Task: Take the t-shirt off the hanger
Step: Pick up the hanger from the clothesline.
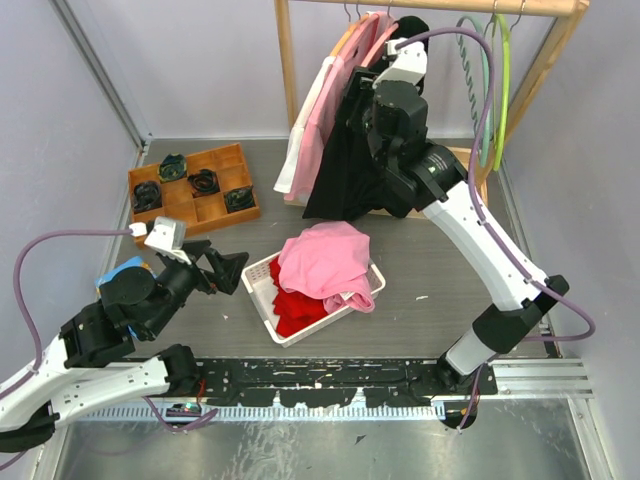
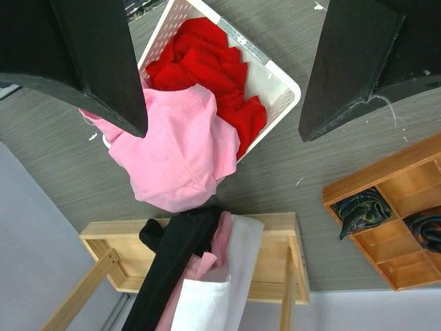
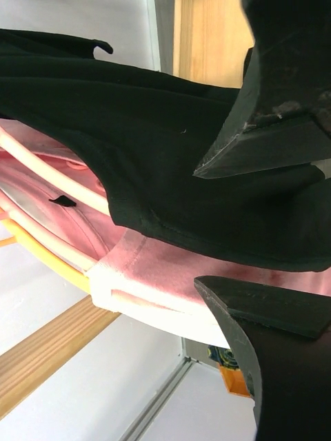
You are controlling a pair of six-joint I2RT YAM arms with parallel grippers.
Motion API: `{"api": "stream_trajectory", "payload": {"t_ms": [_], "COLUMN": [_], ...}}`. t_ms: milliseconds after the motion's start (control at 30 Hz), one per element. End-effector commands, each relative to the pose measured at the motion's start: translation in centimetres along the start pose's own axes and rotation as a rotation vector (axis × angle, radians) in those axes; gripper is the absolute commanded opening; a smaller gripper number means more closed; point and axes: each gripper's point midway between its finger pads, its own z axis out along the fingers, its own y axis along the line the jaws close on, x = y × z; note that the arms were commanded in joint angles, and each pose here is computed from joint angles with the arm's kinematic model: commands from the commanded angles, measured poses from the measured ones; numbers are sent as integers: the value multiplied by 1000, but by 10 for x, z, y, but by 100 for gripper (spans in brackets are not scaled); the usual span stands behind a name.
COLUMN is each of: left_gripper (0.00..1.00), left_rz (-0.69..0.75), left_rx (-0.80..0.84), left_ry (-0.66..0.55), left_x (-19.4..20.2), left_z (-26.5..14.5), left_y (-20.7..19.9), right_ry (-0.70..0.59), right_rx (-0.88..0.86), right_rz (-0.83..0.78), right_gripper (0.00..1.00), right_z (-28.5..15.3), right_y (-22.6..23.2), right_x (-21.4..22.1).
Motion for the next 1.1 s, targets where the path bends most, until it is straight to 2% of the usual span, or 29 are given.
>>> {"api": "stream_trajectory", "payload": {"t_ms": [0, 333, 733, 933, 1067], "left_gripper": [98, 98, 98, 98, 98], "left_rz": [-16, -15, -12, -9, -7], "left_rx": [16, 14, 17, 18, 19], "left_ry": [-38, -52, -50, -51, -51], "left_x": [-13, -17, -16, -17, -16], "left_z": [-5, -10, -10, -9, -8], "left_y": [-1, 3, 3, 2, 1], "right_ry": [-41, -6, -5, -12, -6], "right_rx": [18, 70, 211, 229, 238], "right_rz": [65, 59, 5, -10, -40], "right_gripper": [64, 64, 63, 60, 54], "right_z": [-1, 15, 15, 18, 23], "right_y": [4, 4, -42, -58, -60], "right_x": [-22, -5, -10, -20, -20]}}
